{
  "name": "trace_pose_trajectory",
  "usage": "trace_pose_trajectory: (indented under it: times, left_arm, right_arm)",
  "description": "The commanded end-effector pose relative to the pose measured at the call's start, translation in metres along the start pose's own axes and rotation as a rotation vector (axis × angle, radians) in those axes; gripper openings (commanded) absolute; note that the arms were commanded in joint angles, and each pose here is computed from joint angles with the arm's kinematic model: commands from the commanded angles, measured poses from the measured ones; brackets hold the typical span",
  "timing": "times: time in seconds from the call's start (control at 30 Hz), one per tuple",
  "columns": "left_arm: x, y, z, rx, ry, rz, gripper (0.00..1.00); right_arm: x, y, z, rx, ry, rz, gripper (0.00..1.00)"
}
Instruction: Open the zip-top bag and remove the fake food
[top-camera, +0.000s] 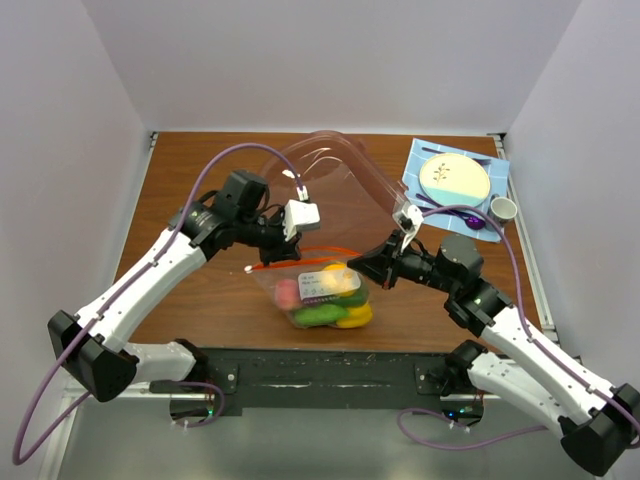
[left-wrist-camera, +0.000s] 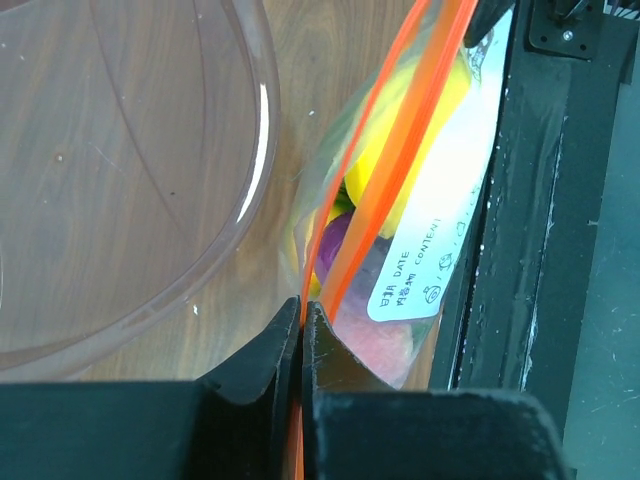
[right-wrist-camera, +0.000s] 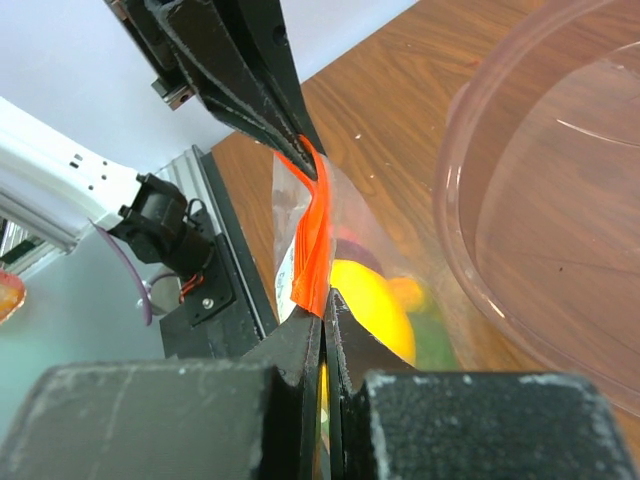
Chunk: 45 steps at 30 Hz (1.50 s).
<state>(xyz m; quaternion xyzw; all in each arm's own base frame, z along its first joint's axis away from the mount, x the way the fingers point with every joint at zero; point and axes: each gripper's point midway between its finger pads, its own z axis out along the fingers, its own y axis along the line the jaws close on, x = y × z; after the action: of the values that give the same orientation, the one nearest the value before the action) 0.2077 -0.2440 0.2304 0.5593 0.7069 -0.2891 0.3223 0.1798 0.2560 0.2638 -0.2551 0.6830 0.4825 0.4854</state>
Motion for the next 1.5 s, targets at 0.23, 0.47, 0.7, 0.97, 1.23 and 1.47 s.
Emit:
trace_pose_trajectory:
  times: [0.23, 0.47, 0.7, 0.97, 1.23, 1.47]
  left_arm:
    - [-0.019, 0.008, -0.020, -0.082, -0.023, 0.041, 0.00]
    - [-0.031, 0.013, -0.092, -0.290, -0.013, 0.136, 0.00]
    - [0.017, 0.023, -0.160, -0.616, 0.100, 0.141, 0.00]
    - [0.083, 0.065, -0.225, -1.123, 0.337, 0.035, 0.00]
    - [0.121, 0.134, -0.238, -1.352, 0.431, -0.154, 0.00]
    - [0.067, 0.209, -0.290, -1.402, 0.176, -0.281, 0.00]
  right_arm:
    - [-0.018, 0.024, -0.006, -0.095, -0.050, -0.030, 0.00]
    - [-0.016, 0.023, -0.005, -0.086, -0.028, -0.002, 0.29]
    - [-0.017, 0.021, 0.005, -0.069, 0.005, 0.041, 0.59]
    - [-0.021, 0.048, 0.036, -0.110, 0.063, 0.034, 0.52]
    - [0.001, 0.056, 0.066, -0.108, 0.170, 0.023, 0.43]
    - [0.014, 0.028, 0.074, 0.003, 0.204, -0.032, 0.42]
